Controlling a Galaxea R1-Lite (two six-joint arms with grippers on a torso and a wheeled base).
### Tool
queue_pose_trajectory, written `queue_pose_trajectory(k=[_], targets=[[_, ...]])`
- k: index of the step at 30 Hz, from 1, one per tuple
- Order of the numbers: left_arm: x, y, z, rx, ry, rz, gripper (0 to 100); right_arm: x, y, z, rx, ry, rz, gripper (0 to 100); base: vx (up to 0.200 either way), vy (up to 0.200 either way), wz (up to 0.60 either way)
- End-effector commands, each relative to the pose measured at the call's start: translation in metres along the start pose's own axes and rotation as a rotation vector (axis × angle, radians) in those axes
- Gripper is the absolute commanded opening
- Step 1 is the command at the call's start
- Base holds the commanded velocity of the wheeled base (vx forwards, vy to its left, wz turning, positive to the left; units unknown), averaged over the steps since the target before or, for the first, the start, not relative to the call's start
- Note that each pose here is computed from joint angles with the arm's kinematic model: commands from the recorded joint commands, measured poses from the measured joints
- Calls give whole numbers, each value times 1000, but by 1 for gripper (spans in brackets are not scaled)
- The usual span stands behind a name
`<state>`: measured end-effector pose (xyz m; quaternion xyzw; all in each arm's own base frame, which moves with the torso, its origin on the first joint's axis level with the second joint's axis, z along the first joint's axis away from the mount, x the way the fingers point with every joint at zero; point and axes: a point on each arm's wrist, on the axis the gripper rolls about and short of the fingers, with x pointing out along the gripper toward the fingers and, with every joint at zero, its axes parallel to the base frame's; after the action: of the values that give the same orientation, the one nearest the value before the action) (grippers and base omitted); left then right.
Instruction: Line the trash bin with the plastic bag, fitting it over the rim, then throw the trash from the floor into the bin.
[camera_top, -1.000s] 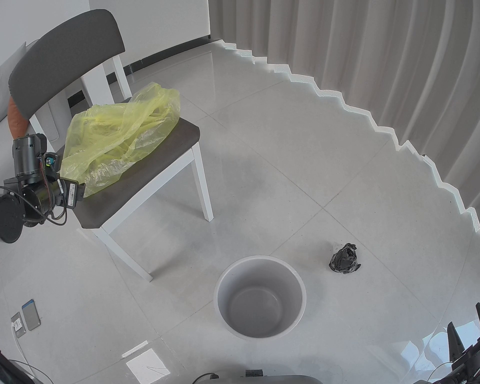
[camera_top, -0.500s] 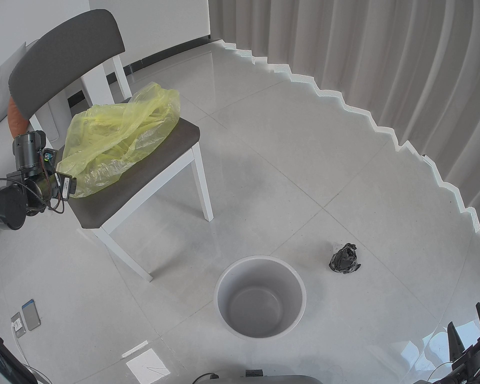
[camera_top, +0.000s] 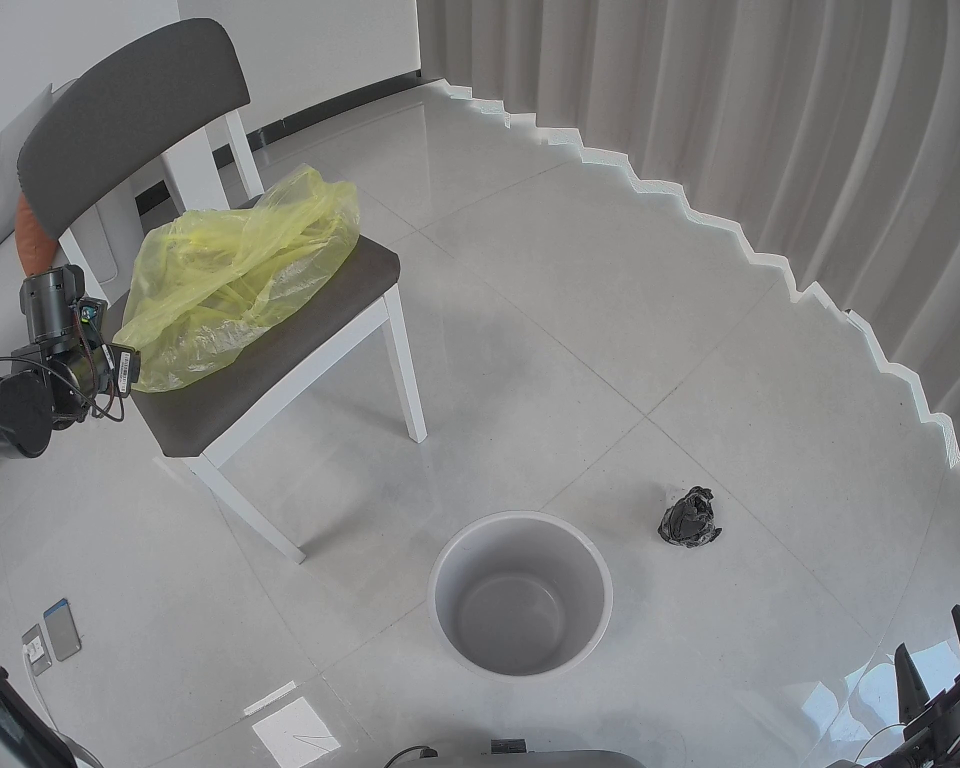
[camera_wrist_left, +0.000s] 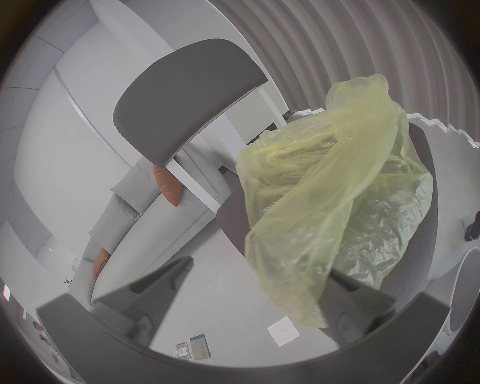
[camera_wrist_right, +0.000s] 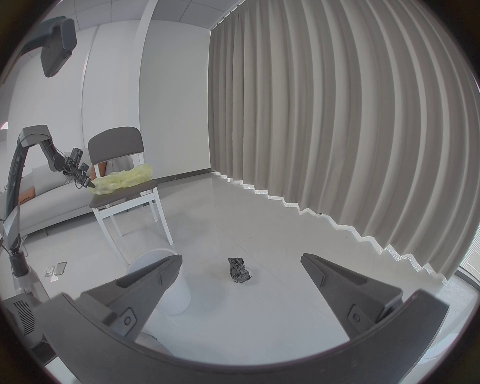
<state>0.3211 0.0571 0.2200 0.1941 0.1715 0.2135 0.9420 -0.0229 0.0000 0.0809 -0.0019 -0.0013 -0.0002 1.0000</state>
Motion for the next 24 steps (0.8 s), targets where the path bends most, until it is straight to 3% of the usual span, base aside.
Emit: queue_pose_trajectory(k=[1, 8, 11, 18, 22, 23, 24], targets=[[0, -1, -1, -1, -1, -9, 0, 1, 0, -5, 1, 9, 0, 100, 0, 0, 0], [-3, -2, 1, -42, -10, -20, 0, 1, 0, -5, 1, 9, 2, 100, 0, 0, 0], [-14, -4, 9, -87, -55, -67, 0, 1, 0, -5, -1, 7, 2, 100, 0, 0, 0], [-87, -6, 58, -261, -325, -312, 0, 0, 1, -5, -24, 2, 31, 100, 0, 0, 0], [-139, -10, 67, -273, -449, -529, 0, 0, 1, -4, -22, 1, 31, 100, 0, 0, 0], [-139, -10, 67, -273, -449, -529, 0, 0, 1, -4, -22, 1, 31, 100, 0, 0, 0], [-157, -13, 70, -272, -491, -595, 0, -1, 1, 3, -1, -41, 28, 100, 0, 0, 0]])
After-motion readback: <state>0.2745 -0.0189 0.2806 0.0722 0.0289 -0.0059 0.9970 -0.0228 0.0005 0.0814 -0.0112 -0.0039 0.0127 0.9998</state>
